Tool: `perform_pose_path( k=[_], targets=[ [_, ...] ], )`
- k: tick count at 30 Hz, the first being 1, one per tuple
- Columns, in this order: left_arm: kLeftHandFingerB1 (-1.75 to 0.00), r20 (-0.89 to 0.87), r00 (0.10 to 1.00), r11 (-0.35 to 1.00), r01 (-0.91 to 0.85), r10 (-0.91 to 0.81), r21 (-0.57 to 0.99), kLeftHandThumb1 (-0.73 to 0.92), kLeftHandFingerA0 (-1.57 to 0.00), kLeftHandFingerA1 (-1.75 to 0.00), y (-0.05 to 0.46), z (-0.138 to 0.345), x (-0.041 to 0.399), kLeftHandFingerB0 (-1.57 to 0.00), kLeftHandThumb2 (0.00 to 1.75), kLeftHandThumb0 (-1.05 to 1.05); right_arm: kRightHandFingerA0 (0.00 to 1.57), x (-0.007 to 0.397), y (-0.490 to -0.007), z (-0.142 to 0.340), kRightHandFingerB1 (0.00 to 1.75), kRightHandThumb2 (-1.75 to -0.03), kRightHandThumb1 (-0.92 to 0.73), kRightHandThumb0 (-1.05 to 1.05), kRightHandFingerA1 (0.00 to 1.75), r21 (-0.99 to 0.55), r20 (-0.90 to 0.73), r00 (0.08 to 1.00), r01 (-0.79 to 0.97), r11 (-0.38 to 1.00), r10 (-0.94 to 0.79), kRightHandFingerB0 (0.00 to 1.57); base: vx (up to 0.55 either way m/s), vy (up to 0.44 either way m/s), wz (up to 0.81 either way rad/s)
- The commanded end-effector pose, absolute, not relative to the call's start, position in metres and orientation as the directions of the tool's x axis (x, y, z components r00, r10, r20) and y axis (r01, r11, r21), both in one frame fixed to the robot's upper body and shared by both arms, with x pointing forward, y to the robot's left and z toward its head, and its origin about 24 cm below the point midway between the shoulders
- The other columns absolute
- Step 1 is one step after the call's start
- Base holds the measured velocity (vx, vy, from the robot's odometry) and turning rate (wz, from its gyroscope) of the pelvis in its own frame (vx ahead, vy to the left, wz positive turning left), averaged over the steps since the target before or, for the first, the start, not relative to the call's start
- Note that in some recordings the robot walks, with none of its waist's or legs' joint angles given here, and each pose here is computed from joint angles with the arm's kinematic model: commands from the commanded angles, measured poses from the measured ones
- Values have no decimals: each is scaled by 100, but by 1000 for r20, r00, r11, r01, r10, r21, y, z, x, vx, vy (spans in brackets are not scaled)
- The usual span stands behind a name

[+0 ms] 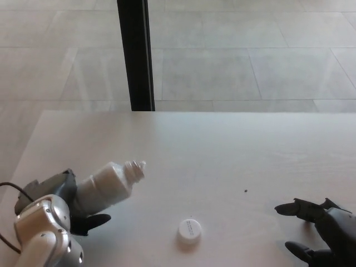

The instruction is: The robot uses its left hand to to lift the bottle kept on the middle of the desk and tilts it towards its right hand. It then uses its right hand to rotate its cap to open it and places the bottle and cap back on the desk

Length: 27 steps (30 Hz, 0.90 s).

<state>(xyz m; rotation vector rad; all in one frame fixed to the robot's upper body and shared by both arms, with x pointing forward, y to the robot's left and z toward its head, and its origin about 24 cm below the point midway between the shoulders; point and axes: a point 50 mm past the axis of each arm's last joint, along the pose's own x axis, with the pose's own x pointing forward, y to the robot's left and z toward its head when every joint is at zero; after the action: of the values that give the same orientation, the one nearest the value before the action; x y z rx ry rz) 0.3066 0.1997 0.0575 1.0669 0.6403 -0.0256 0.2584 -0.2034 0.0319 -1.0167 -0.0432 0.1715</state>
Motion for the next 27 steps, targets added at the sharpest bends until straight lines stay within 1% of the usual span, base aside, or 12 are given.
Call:
perform_pose_path(
  k=[1, 5, 6, 7, 9, 10, 11, 12, 16, 22, 25, 27],
  targets=[
    [0, -629, 765, 636, 419, 137, 648, 67, 0, 0, 191, 22, 288, 0, 67, -105, 13, 260, -211, 36, 38, -56, -68, -44, 113, -862, -18, 988, -93, 498, 152, 49, 0, 0, 0],
    [0, -638, 756, 623, 431, 145, 652, 69, 0, 0, 194, 24, 287, 0, 67, -105, 14, 259, -212, 35, 38, -57, -67, -44, 111, -867, -17, 988, -92, 490, 157, 49, 0, 0, 0],
    [0, -639, 755, 625, 431, 145, 651, 69, 0, 0, 195, 23, 287, 0, 67, -105, 11, 259, -212, 35, 41, -58, -64, -43, 117, -867, -17, 987, -93, 490, 157, 49, 0, 0, 0],
    [0, -652, 743, 602, 453, 152, 657, 72, 0, 0, 197, 22, 287, 0, 68, -105, 24, 259, -212, 34, 59, -92, -46, -41, 75, -867, -18, 987, -93, 489, 157, 40, 0, 0, 0],
    [0, -656, 739, 592, 463, 154, 660, 72, 0, 0, 198, 22, 287, 0, 68, -105, 24, 259, -212, 34, 59, -92, -46, -41, 75, -868, -17, 987, -93, 489, 157, 40, 0, 0, 0],
    [0, -655, 739, 569, 474, 159, 673, 71, 0, 0, 199, 22, 287, 0, 66, -105, 14, 260, -211, 34, 37, -57, -66, -44, 108, -865, -15, 988, -90, 493, 155, 49, 0, 0, 0],
    [0, -660, 731, 488, 519, 173, 702, 83, 0, 0, 199, 23, 288, 0, 72, -105, 14, 260, -210, 35, 37, -57, -66, -44, 110, -865, -14, 988, -89, 494, 153, 48, 0, 0, 0],
    [0, -673, 715, 360, 586, 193, 726, 83, 0, 0, 199, 23, 289, 0, 72, -105, 13, 260, -210, 35, 37, -56, -66, -44, 112, -864, -14, 988, -89, 496, 153, 48, 0, 0, 0],
    [0, -675, 708, 293, 613, 208, 734, 84, 0, 0, 199, 23, 290, 0, 73, -105, 15, 258, -211, 33, 37, -56, -67, -45, 116, -862, -11, 987, -89, 499, 157, 50, 0, 0, 0],
    [0, -664, 716, 319, 591, 216, 741, 82, 0, 0, 203, 28, 293, 0, 74, -105, 14, 257, -213, 33, 38, -56, -67, -43, 113, -868, -19, 988, -92, 489, 151, 48, 0, 0, 0],
    [0, -625, 753, 468, 485, 206, 739, 81, 0, 0, 212, 37, 296, 0, 70, -105, 13, 257, -214, 32, 39, -57, -67, -43, 111, -867, -26, 987, -100, 488, 156, 48, 0, 0, 0],
    [0, -622, 755, 479, 477, 205, 737, 81, 0, 0, 213, 38, 297, 0, 70, -105, 14, 257, -215, 33, 38, -57, -67, -43, 111, -868, -27, 987, -101, 485, 156, 48, 0, 0, 0]
  ],
)
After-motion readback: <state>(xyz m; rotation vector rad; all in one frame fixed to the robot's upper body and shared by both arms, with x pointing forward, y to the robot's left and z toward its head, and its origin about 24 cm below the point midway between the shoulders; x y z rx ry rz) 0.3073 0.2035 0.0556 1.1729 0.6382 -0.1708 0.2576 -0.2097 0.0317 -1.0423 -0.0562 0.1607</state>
